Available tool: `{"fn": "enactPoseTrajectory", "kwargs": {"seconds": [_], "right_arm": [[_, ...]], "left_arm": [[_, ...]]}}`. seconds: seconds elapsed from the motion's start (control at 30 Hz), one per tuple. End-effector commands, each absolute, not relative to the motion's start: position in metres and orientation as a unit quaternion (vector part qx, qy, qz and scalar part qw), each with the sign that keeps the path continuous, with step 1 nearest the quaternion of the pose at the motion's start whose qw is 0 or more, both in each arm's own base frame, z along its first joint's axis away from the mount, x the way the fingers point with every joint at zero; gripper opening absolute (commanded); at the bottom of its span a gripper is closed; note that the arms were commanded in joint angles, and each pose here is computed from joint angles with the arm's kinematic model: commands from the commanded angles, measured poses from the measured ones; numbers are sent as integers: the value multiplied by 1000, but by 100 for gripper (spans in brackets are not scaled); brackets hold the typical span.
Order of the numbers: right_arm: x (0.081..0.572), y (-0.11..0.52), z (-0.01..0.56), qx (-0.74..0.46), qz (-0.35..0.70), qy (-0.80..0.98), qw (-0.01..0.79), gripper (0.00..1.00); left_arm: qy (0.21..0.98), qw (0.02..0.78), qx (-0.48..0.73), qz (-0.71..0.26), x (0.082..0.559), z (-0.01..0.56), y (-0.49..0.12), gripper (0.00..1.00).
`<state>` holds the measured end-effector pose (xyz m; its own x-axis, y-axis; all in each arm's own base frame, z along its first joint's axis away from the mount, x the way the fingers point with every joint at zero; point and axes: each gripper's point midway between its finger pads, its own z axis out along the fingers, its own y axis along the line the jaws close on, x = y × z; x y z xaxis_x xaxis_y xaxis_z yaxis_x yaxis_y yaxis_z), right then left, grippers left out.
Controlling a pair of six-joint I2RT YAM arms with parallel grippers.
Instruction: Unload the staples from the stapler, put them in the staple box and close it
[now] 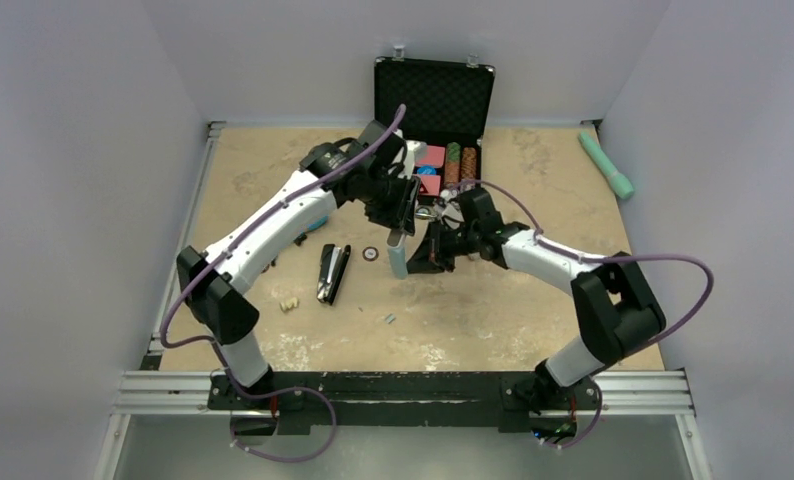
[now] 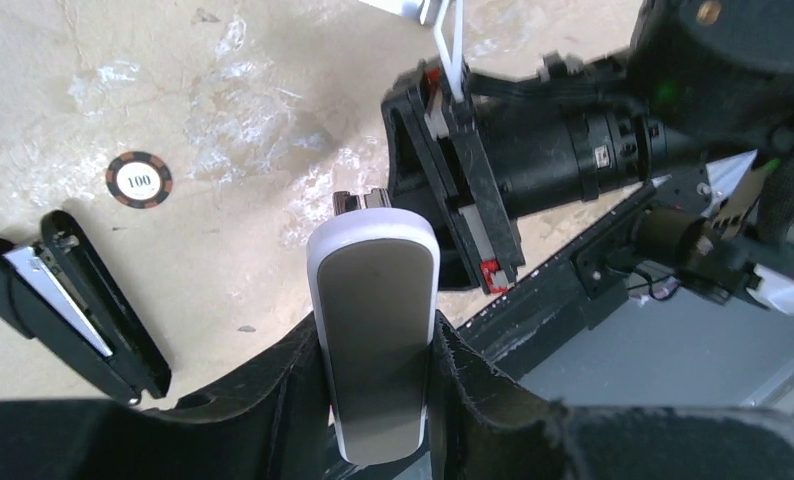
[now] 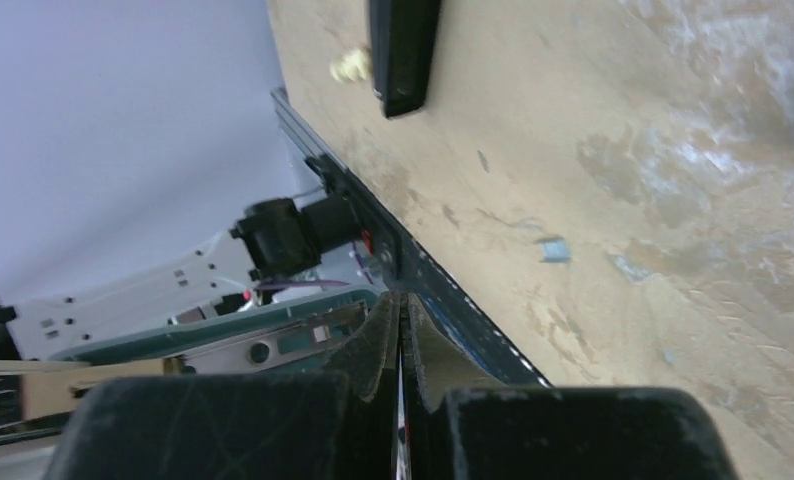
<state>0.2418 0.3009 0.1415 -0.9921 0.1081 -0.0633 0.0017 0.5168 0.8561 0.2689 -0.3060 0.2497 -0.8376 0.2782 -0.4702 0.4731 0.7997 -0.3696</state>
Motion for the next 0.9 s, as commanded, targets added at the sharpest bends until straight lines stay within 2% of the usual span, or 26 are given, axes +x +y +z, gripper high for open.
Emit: {"fn": "enactPoseTrajectory", "kwargs": {"seconds": [0.0,0.17,0.43,0.6,0.73,0.8,0.87], "right_arm": [[206,311,118,7,531,847,-16,0],[190,314,92,-8,513,857,-46,0],[184,308,64,-1,485,872,-64,0],[181,295,71,-15,453,891,-44,0],[201,271,87,-26,381,924,24,0],[223,248,104,3,364,929,71,9],[244,224,125,46,372,920,113,28]], "left_arm": [[912,268,147,-273,302,241,-329,0],[940,220,95,-241,306,180,-332,0],[962,149,105,-201,298,98,-335,0],[959,162,116,-204,298,113,-333,0],[953,141,156,-216,284,136,-329,0],[951,124,171,-224,272,146,-325,0],[949,117,179,-233,261,158,-320,0]]}}
